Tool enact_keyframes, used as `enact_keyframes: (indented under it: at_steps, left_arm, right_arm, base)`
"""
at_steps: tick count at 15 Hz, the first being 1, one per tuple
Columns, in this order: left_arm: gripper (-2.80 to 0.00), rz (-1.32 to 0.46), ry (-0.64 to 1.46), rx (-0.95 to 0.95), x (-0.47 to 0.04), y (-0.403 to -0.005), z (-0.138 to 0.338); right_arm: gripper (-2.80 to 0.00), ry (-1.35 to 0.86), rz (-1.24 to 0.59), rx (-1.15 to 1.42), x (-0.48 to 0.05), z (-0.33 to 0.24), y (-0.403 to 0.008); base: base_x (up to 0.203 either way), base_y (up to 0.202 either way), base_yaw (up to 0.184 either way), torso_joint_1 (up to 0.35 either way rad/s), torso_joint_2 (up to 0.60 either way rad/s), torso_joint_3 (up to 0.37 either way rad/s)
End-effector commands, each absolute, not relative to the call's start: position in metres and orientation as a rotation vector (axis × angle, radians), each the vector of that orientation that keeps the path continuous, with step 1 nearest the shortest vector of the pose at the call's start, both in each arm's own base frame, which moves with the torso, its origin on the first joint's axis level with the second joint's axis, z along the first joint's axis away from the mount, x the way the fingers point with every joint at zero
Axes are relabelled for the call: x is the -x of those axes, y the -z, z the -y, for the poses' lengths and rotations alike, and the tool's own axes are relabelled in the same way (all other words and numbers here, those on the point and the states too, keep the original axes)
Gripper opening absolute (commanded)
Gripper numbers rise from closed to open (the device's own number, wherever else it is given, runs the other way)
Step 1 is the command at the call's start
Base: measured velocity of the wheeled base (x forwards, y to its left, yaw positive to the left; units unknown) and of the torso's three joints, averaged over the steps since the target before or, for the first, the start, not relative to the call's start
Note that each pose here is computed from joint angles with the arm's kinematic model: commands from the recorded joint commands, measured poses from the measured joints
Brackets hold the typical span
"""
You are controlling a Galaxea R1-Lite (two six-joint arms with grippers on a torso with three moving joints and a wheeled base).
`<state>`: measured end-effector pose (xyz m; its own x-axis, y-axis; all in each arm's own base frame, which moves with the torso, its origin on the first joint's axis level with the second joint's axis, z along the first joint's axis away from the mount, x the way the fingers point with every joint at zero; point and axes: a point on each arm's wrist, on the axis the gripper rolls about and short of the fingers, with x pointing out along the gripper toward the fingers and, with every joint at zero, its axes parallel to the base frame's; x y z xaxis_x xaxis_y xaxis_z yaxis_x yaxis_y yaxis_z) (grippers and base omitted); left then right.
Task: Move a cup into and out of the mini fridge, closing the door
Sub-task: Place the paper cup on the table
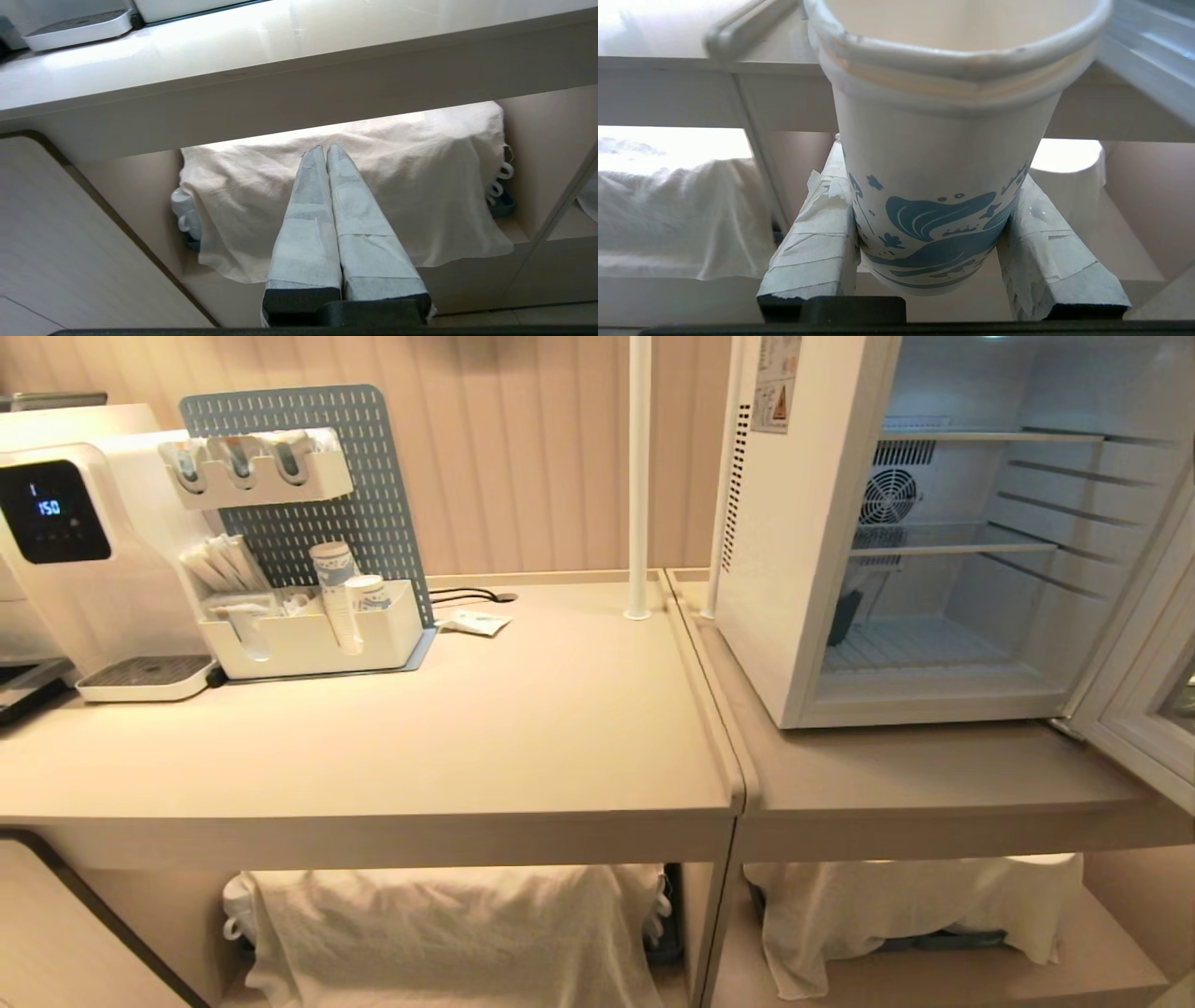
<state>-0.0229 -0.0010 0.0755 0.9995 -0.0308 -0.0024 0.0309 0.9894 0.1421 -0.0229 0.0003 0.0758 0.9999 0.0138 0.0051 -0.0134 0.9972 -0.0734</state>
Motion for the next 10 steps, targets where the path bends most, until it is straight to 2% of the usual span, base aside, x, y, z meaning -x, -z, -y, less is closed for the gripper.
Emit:
enact_keyframes:
  at_steps: [1, 10]
  left_arm:
    - [-2.80, 0.002, 0.029, -0.132, 0.0229, -0.0757, 0.0010]
    - [-2.80, 0.000, 0.025, -0.112, 0.0229, -0.0756, 0.0009]
  right_arm:
    - [-2.80, -0.015, 0.004, 0.074, 0.0229, -0.0003, -0.0756]
    - [-2.80, -0.017, 0.004, 0.080, 0.0229, -0.0003, -0.0756]
  base:
    - [0.000, 0.195, 0.002, 0.006, 0.00, 0.007]
    - [0.000, 0.191, -0.001, 0.001, 0.00, 0.003]
